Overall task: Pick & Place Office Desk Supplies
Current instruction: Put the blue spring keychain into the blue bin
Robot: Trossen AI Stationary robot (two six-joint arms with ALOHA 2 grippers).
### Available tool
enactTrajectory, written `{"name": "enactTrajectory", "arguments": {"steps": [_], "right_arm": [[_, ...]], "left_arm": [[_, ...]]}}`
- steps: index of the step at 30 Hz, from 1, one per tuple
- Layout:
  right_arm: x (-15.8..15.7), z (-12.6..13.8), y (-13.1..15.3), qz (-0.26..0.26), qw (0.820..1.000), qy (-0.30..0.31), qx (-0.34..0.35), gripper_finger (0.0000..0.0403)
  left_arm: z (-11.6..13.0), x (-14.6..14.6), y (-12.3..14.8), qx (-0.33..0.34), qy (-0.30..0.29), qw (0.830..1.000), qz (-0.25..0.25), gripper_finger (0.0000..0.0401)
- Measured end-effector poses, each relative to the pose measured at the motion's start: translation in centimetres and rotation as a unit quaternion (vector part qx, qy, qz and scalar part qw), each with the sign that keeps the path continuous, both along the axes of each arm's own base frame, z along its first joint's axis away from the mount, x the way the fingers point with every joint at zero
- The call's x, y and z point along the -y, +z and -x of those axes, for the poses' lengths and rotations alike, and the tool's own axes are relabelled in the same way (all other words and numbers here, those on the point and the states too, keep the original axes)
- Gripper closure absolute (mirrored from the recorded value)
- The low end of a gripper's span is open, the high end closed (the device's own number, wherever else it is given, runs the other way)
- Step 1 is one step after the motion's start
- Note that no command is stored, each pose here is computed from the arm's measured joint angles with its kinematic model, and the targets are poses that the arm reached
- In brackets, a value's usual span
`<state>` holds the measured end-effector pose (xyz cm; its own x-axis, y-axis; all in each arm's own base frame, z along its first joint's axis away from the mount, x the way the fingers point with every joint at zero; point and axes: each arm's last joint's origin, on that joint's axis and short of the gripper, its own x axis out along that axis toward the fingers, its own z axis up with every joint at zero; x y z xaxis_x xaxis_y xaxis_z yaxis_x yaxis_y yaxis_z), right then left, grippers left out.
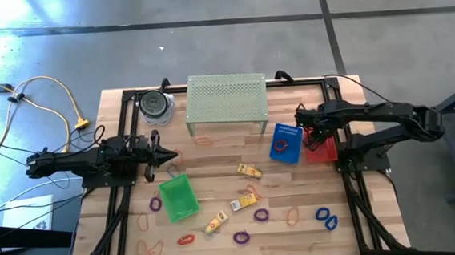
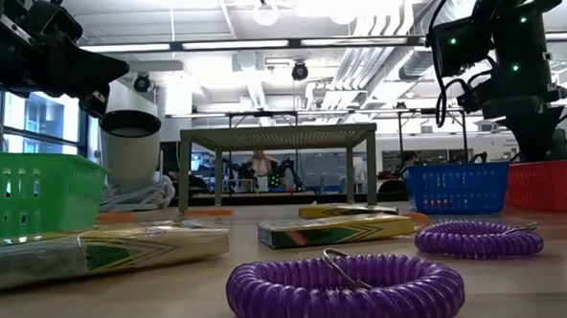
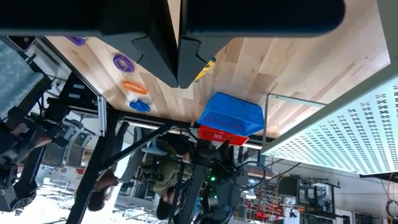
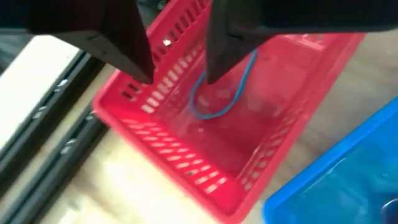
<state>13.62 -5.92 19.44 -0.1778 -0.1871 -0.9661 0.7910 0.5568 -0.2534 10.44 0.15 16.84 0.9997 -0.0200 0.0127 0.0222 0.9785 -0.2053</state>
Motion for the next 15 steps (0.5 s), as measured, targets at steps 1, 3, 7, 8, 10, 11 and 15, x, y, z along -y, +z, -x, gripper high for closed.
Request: {"name": "enactTrajectory", "arguments": {"steps": [1,3,7,8,10,11,15], "right_arm": [[0.0,0.0,0.0,0.001,1.0,0.0,-0.002,0.0246],[-0.1,0.1,0.1,-0.007,1.0,0.011,-0.003,0.0224],[0.0,-0.2,1.3,-0.01,1.0,0.012,0.002,0.0208],[0.0,-0.3,1.7,-0.017,1.0,0.011,0.005,0.0207],[-0.1,-0.5,2.5,-0.044,0.999,0.003,0.02,0.021],[-0.2,-0.6,3.0,-0.058,0.998,-0.003,0.029,0.0212],[-0.5,-0.9,5.1,-0.108,0.992,-0.024,0.064,0.0228]], "left_arm": [[0.0,0.0,0.0,0.0,0.0,1.0,0.0,0.0401],[0.0,0.0,0.0,0.0,0.0,1.0,0.0,0.0401],[0.0,0.0,0.0,0.0,0.0,1.0,0.0,0.0401],[0.0,0.0,0.0,0.0,0.0,1.0,0.0,0.0401],[0.0,0.0,0.0,0.0,0.0,1.0,0.0,0.0401],[0.0,0.0,0.0,0.0,0.0,1.0,0.0,0.0401],[0.0,0.0,0.0,0.0,0.0,1.0,0.0,0.0401]]}}
